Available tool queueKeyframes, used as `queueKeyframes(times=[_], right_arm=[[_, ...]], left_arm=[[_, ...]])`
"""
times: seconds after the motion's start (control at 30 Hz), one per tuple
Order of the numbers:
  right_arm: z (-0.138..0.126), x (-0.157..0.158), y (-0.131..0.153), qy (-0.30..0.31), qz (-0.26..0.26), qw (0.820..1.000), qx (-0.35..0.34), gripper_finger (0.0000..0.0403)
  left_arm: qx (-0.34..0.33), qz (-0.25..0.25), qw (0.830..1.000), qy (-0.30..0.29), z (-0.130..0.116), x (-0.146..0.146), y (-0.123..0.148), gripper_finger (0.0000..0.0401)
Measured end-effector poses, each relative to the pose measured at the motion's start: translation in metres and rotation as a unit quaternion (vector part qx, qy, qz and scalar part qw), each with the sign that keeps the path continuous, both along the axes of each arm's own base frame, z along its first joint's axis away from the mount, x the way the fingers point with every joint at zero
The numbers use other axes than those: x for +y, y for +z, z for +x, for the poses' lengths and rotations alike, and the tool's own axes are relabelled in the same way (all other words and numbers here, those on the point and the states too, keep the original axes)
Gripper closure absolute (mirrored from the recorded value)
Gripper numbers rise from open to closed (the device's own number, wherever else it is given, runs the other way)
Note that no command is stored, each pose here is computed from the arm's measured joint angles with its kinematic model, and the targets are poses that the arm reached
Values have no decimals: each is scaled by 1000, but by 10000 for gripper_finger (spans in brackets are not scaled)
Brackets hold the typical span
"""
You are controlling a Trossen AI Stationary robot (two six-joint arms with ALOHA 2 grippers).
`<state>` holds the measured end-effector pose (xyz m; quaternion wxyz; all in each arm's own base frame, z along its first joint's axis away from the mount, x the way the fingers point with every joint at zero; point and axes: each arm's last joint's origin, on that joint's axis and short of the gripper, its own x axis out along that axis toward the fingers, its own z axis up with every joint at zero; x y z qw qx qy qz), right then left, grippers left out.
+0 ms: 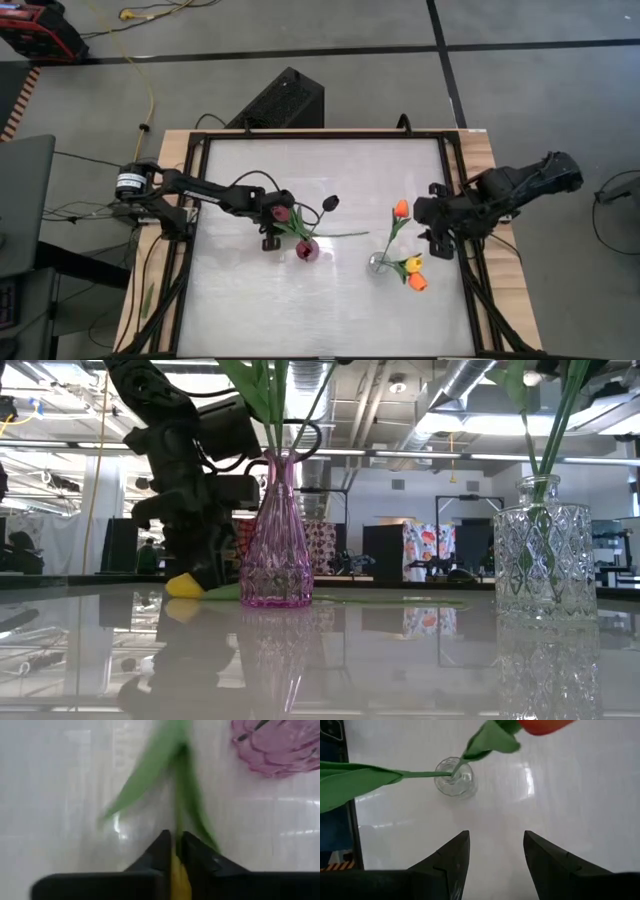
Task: Sort flowers into vase by color
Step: Put the yellow flower into the transparent vase
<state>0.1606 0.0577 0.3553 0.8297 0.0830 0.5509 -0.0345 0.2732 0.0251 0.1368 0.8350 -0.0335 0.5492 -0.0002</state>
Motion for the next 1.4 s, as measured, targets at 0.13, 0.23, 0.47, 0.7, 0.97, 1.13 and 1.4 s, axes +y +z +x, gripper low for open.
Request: queueKeyframes(times=[0.13,0.23,0.47,0.7,0.97,1.13,1.4], right_arm=[[-3,-3,-1,2,16,999,29,191],[-10,-6,7,-2,33,998,55,191],[-23,-20,48,-6,21,1000,0,191],[-26,-42,106,34,-197,964,-178,191],[2,-56,155,197,-522,785,-271,191],[36,-66,164,248,-650,683,-222,191],[112,-85,149,312,-753,569,-105,191]], left_arm=[[1,16,1000,27,-2,4,3,389],[10,48,997,52,-8,9,12,394],[-44,116,980,157,-23,31,66,396],[-191,100,941,260,-51,53,139,398],[-391,-48,877,274,-79,59,221,398],[-482,-129,832,244,-82,58,257,398],[-530,-193,802,194,-63,57,282,398]])
